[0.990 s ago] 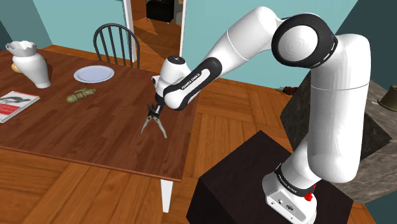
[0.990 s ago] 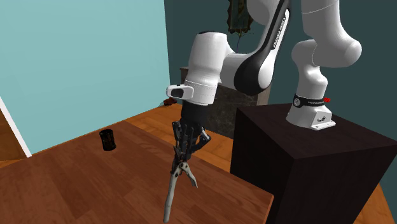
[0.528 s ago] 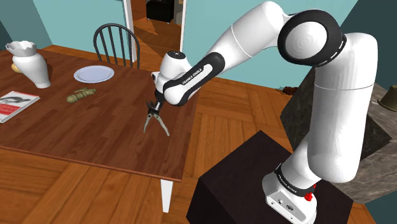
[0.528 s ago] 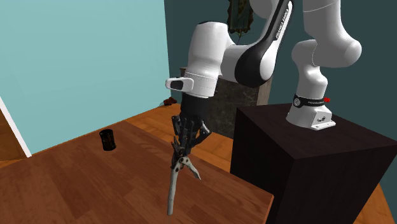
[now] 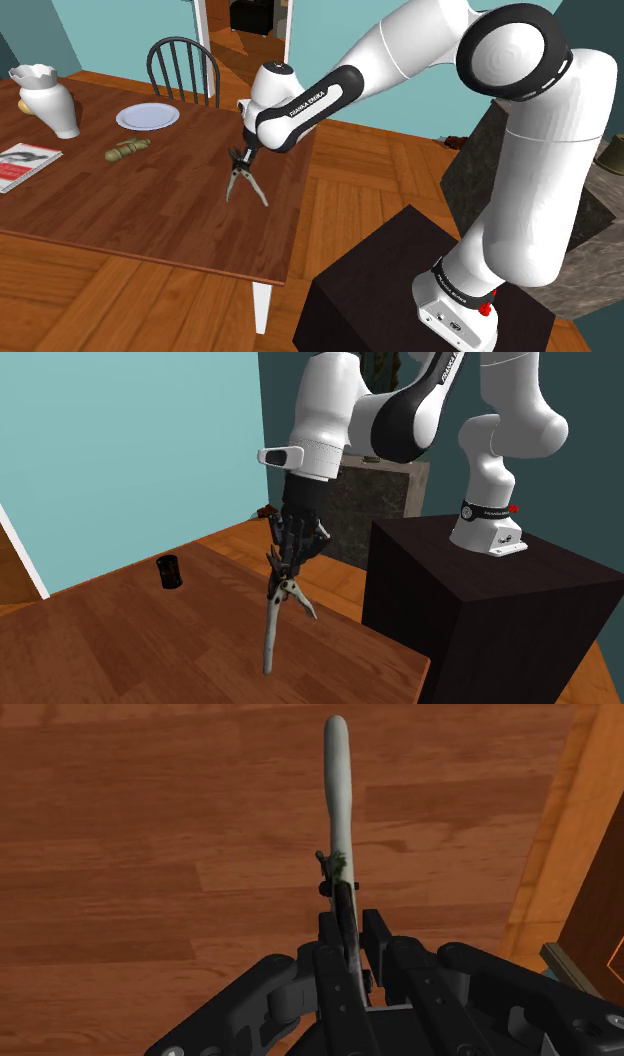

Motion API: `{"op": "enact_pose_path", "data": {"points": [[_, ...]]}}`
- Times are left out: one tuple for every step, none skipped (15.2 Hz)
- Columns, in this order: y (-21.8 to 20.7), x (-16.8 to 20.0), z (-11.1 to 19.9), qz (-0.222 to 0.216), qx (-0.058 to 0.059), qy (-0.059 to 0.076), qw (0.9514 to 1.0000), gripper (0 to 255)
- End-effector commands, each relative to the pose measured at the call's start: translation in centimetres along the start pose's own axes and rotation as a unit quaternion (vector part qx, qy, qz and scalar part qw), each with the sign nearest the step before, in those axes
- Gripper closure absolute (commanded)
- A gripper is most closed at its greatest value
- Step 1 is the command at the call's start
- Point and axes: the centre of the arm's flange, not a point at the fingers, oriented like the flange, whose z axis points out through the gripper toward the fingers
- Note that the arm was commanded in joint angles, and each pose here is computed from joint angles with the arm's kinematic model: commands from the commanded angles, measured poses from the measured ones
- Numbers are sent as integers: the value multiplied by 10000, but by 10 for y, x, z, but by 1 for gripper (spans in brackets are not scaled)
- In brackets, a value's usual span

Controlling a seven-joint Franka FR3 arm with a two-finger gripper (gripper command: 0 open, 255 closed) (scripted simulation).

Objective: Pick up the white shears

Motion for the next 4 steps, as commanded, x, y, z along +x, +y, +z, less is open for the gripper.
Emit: {"op": "enact_pose_path", "data": {"points": [[1,2,-10,-1,1,0,10000,255],[1,4,-15,-1,1,0,10000,255],[1,4,-16,-1,1,0,10000,255],[1,4,-16,-1,1,0,10000,255]]}}
